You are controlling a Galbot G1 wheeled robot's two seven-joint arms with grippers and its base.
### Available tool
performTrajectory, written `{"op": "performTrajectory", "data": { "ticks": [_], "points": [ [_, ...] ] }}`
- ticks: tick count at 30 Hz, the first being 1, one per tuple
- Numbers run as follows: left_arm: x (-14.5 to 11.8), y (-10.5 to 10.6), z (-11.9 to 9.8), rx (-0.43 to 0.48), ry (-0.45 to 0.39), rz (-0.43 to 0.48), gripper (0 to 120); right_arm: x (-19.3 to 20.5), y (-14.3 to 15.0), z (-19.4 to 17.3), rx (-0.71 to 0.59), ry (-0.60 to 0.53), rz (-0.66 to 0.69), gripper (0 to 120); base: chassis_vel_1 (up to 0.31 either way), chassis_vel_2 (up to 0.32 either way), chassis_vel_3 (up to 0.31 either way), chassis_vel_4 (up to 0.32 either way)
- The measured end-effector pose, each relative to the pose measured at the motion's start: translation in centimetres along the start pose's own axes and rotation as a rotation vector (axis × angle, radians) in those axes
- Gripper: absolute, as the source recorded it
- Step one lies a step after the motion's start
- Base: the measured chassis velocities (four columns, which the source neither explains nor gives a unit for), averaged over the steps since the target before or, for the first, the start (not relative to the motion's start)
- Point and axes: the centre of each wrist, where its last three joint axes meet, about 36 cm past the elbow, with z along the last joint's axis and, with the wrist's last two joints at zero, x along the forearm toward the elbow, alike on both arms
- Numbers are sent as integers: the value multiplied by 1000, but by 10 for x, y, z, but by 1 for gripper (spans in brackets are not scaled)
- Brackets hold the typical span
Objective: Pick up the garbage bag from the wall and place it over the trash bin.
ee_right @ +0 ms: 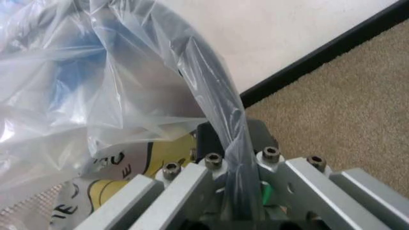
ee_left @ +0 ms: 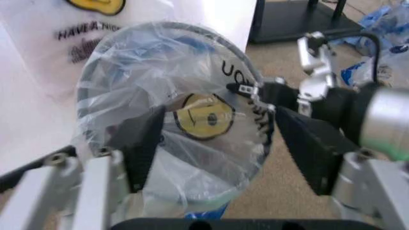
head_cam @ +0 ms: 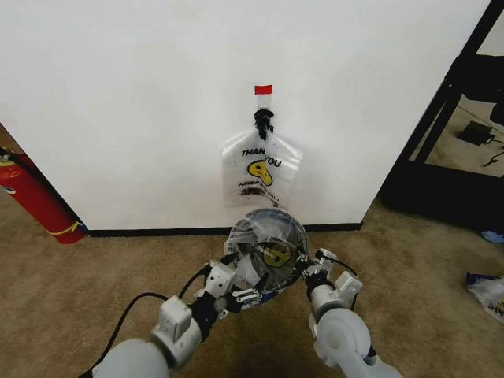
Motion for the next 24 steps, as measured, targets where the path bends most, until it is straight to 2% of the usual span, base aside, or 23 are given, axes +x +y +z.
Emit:
{"op": "performTrajectory", "data": {
  "ticks": [4, 5, 9, 10, 11, 17, 24],
  "points": [
    [-31, 17, -24, 68, 37, 3, 50, 0, 2, 1, 9, -4, -5, 0, 0, 0, 0, 0],
    [-31, 17, -24, 68, 37, 3, 50, 0, 2, 1, 9, -4, -5, 0, 0, 0, 0, 0],
    [-63, 21, -36, 164, 157, -7, 33, 1, 2, 3, 10, -7, -2, 0, 0, 0, 0, 0],
    [-63, 21, -36, 164, 157, -7, 33, 1, 2, 3, 10, -7, -2, 0, 0, 0, 0, 0],
    [-71, 22, -39, 182, 199, -18, 26, 1, 3, 3, 9, -8, -3, 0, 0, 0, 0, 0],
    [-93, 21, -41, 145, 295, -86, 4, 2, 5, 5, 6, -9, -6, 0, 0, 0, 0, 0],
    [-114, 25, -44, 66, 339, -159, 0, 3, 6, 6, 7, -13, -10, 0, 0, 0, 0, 0]
  ]
}}
